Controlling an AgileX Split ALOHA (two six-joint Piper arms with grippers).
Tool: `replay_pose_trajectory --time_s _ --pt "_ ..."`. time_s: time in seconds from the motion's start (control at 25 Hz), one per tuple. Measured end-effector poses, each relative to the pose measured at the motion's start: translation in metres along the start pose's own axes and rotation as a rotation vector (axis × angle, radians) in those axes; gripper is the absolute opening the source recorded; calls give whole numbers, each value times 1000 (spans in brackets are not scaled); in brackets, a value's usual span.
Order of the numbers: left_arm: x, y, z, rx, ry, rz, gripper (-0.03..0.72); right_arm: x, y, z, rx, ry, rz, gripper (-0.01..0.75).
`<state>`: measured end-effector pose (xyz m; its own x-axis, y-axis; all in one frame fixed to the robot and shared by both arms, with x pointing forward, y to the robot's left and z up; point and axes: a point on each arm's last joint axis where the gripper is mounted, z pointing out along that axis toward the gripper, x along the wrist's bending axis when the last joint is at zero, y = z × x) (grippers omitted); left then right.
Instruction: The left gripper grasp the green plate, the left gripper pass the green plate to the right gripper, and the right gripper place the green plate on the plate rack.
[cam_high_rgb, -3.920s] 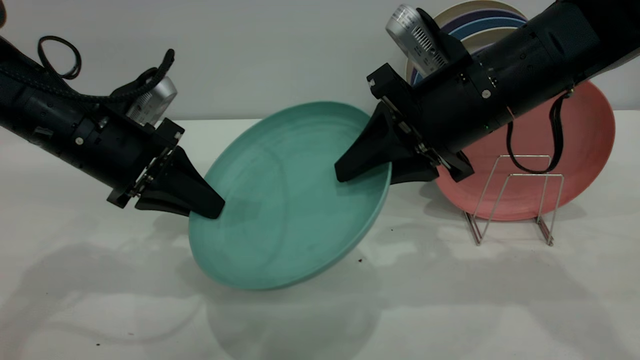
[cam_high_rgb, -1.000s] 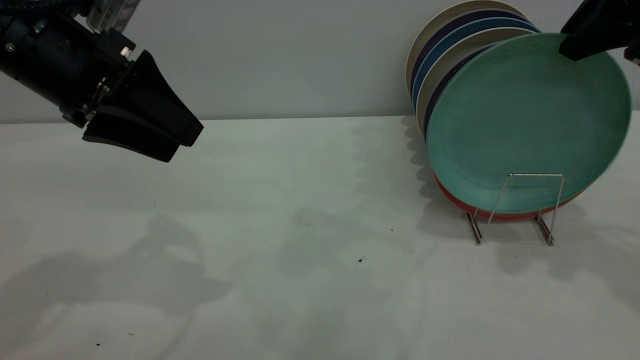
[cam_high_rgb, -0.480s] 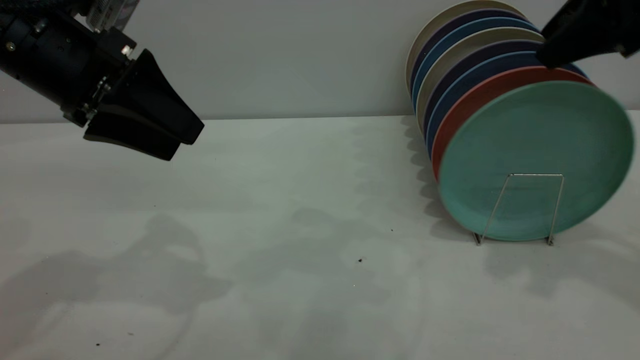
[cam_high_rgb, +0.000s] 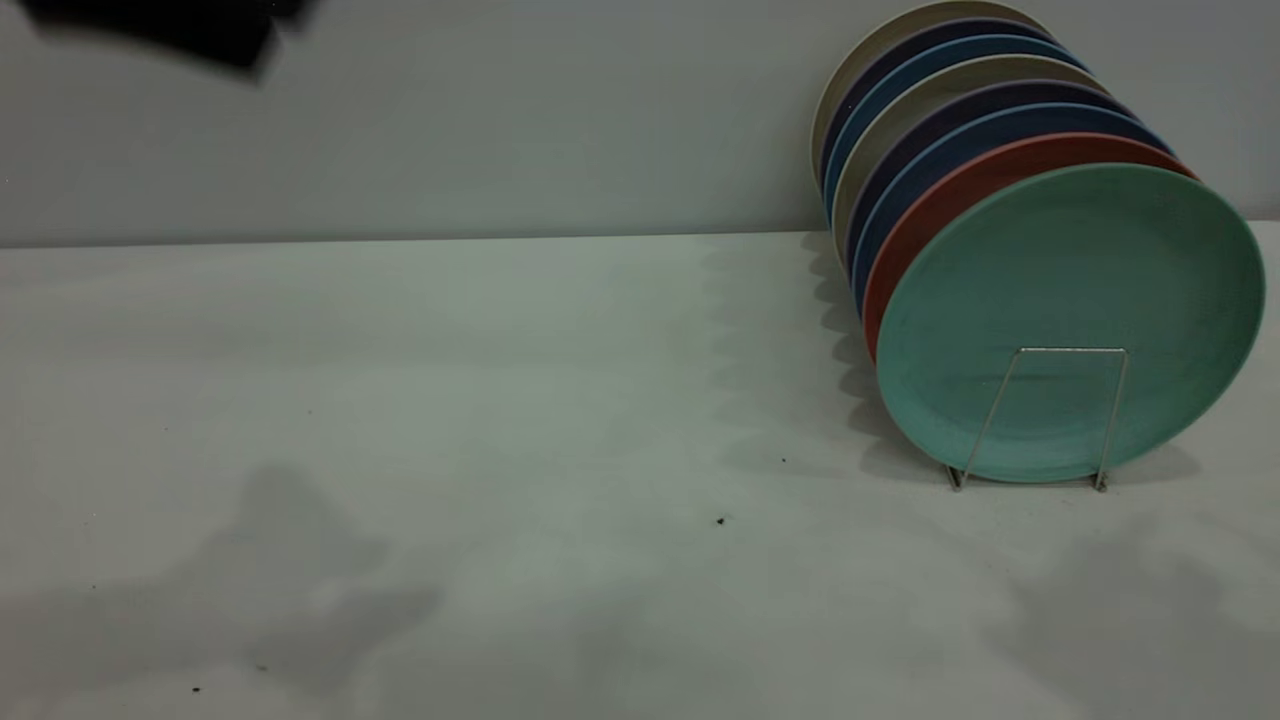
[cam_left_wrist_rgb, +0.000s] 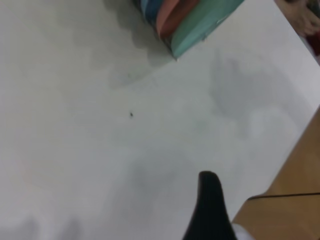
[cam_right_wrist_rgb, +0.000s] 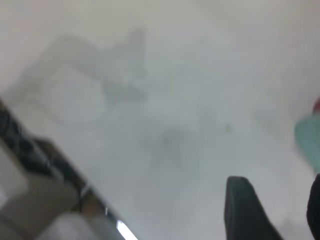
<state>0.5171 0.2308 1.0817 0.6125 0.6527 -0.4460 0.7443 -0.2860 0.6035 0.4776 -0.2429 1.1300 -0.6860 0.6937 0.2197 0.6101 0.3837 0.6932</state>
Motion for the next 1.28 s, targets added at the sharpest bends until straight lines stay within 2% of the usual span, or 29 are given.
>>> replay_pose_trajectory --time_s 0.12,0.2,0.32,0.52,0.68,0.8,0.92,1.08,1.28 --pt "-32 -7 -37 -20 98 65 590 21 -13 -27 66 -72 37 327" --pt "-50 -15 -58 -27 184 82 590 31 -21 -41 72 -138 71 327" --pt "-64 -31 -83 -9 332 32 590 45 -40 -56 75 -220 137 328" --pt "-72 -61 -113 83 579 -163 590 58 -89 -58 134 -341 265 329" --pt "-66 -78 -121 101 738 -254 590 58 -140 -44 192 -457 352 330" --pt "-57 -100 -110 173 762 -290 590 58 -174 -35 206 -536 375 330" --pt "-52 -128 -93 249 745 -332 590 61 -196 -30 207 -580 381 330" --pt "-46 -166 -74 335 724 -351 590 68 -203 -37 128 -626 367 330" --pt "-47 -200 -61 351 718 -345 590 75 -207 -44 59 -648 346 330"
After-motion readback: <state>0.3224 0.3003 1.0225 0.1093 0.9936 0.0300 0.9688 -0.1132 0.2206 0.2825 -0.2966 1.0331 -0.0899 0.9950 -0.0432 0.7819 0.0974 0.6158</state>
